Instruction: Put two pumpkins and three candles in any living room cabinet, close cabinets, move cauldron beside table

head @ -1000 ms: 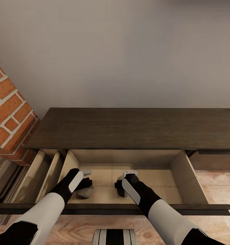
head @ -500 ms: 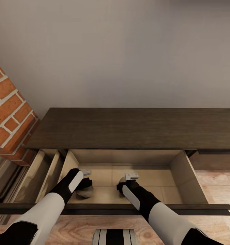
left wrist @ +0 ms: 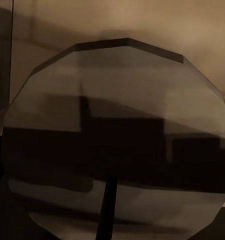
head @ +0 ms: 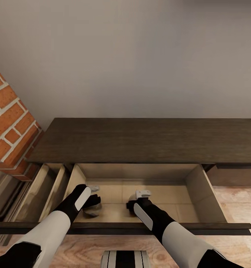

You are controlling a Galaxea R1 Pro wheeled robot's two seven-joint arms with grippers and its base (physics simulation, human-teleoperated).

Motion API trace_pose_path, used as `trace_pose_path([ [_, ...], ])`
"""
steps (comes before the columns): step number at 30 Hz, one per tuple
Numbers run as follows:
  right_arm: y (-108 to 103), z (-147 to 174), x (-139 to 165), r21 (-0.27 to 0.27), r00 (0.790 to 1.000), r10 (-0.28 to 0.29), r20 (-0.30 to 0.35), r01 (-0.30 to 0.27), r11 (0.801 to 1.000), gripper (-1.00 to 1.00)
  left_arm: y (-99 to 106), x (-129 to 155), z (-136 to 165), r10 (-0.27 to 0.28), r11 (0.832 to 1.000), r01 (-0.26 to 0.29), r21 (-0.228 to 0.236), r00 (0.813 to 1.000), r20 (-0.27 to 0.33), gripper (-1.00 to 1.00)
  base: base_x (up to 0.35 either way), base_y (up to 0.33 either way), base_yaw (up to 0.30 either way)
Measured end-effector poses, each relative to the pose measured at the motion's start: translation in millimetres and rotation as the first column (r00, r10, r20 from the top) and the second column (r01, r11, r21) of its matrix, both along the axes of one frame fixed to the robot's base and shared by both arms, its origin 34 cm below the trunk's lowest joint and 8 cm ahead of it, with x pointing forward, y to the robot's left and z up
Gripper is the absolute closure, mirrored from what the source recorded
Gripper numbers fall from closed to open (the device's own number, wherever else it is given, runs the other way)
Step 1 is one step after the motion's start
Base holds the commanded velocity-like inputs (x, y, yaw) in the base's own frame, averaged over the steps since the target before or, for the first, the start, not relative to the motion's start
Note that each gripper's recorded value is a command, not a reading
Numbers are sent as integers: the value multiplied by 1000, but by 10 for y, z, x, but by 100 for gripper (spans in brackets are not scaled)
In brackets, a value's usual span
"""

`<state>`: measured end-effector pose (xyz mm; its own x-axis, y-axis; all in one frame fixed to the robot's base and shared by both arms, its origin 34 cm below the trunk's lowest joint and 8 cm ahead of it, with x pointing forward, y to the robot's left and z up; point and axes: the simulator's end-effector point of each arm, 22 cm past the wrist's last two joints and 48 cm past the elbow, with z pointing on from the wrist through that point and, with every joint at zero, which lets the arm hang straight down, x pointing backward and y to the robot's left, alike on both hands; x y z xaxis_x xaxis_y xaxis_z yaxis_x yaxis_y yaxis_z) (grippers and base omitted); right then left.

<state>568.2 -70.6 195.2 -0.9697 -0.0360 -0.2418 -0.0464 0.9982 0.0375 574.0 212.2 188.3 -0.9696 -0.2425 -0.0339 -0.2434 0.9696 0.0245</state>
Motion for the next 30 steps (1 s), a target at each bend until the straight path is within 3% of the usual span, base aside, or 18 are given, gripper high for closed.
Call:
trace_pose_path([
  [10,-5,-40,-51,-11,999,47,-4,-47,999,100,9,-5,-2,-8,1000,8,6,1000,0,100,0,0,0],
  [11,-5,-40,-50,-11,999,48,-4,-48,999,100,9,-5,-2,-8,1000,8,6,1000,0,-100,0,0,0],
  [13,-5,-41,-48,-13,999,51,-3,-51,999,100,51,-93,-43,-17,1000,18,19,1000,-25,-100,0,0,0],
  [30,-6,-41,-47,-14,999,52,-2,-52,999,100,46,-88,-43,-13,1000,13,16,1000,-23,-100,0,0,0],
])
